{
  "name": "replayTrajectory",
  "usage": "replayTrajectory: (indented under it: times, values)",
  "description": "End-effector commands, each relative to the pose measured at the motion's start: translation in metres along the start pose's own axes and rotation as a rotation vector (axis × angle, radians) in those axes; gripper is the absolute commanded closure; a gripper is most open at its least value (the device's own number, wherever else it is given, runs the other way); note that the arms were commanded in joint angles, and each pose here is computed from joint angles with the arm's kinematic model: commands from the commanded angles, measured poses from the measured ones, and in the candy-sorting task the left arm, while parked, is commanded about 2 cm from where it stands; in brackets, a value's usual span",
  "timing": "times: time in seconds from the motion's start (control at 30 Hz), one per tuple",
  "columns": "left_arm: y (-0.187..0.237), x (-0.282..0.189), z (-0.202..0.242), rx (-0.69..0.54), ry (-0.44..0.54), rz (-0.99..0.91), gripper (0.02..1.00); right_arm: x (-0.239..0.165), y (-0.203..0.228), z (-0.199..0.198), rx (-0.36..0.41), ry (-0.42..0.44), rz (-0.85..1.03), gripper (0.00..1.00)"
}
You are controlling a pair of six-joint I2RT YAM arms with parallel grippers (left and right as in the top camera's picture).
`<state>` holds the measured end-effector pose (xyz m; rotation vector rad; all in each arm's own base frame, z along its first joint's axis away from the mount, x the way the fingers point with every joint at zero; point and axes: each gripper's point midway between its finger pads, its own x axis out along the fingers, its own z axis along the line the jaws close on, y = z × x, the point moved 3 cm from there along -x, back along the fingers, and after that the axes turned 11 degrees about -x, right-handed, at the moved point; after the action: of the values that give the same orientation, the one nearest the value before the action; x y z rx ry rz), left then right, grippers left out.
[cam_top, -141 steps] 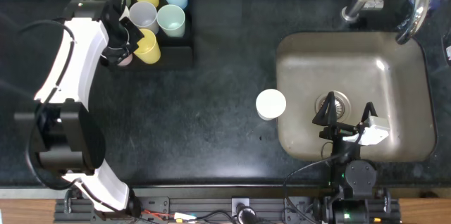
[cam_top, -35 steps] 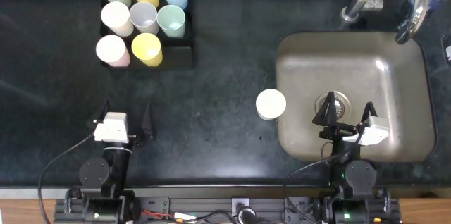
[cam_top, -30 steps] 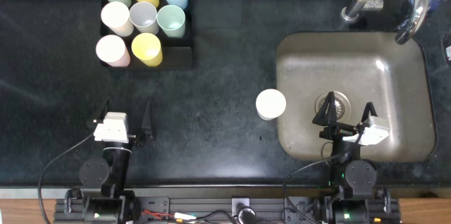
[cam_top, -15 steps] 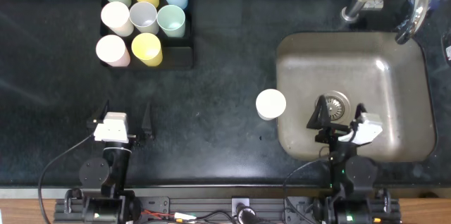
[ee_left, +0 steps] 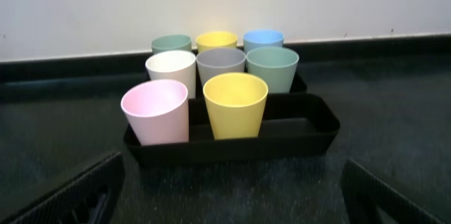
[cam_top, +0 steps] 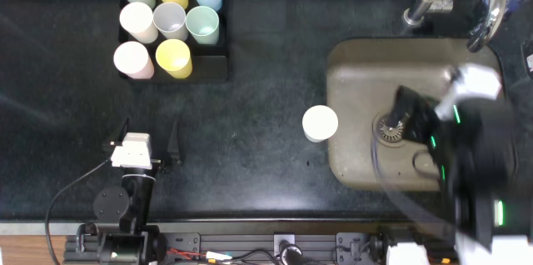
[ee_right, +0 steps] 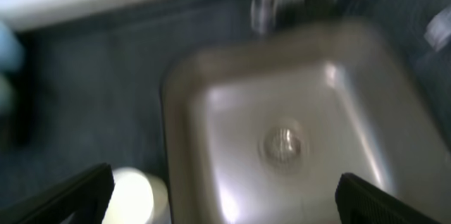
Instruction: Store Cups
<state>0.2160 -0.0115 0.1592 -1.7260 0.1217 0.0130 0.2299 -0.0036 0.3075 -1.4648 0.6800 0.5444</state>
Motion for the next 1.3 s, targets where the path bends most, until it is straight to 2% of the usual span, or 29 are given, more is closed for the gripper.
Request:
replayTrajectory:
  times: [0.03,0.13,0.17,0.2,0.27,0.43,0.53,0.7,0.83,1.07,1.3]
  values:
    - [0.0,0.0,-0.002,0.02,0.012,-0.004,0.018,0.051,0.005,0.039,-0.143,-0.055,0.376,0.003]
    - [0.0,0.0,-0.002,0.02,0.012,-0.004,0.02,0.07,0.016,0.065,-0.331,-0.094,0.541,0.003]
    - [0.0,0.0,-0.002,0.02,0.012,-0.004,0.018,0.078,0.021,0.071,-0.433,-0.102,0.583,0.001]
    - [0.0,0.0,-0.002,0.02,0.012,-0.004,0.018,0.084,0.026,0.076,-0.501,-0.116,0.614,0.003]
    - [0.0,0.0,-0.002,0.02,0.012,-0.004,0.018,0.095,0.035,0.082,-0.554,-0.123,0.674,0.003]
    - [0.0,0.0,-0.002,0.02,0.012,-0.004,0.018,0.112,0.045,0.089,-0.601,-0.137,0.737,0.003]
    - [0.0,0.0,-0.002,0.02,0.012,-0.004,0.018,0.122,0.048,0.092,-0.621,-0.153,0.751,0.036]
    - [0.0,0.0,-0.002,0.02,0.012,-0.004,0.018,0.129,0.057,0.108,-0.661,-0.283,0.782,0.003]
    - [0.0,0.0,-0.002,0.02,0.012,-0.004,0.018,0.131,0.061,0.118,-0.665,-0.348,0.792,0.001]
    - [0.0,0.0,-0.002,0.02,0.012,-0.004,0.02,0.145,0.069,0.121,-0.685,-0.363,0.832,0.031]
    - [0.0,0.0,-0.002,0.02,0.012,-0.004,0.018,0.165,0.069,0.118,-0.692,-0.32,0.826,0.042]
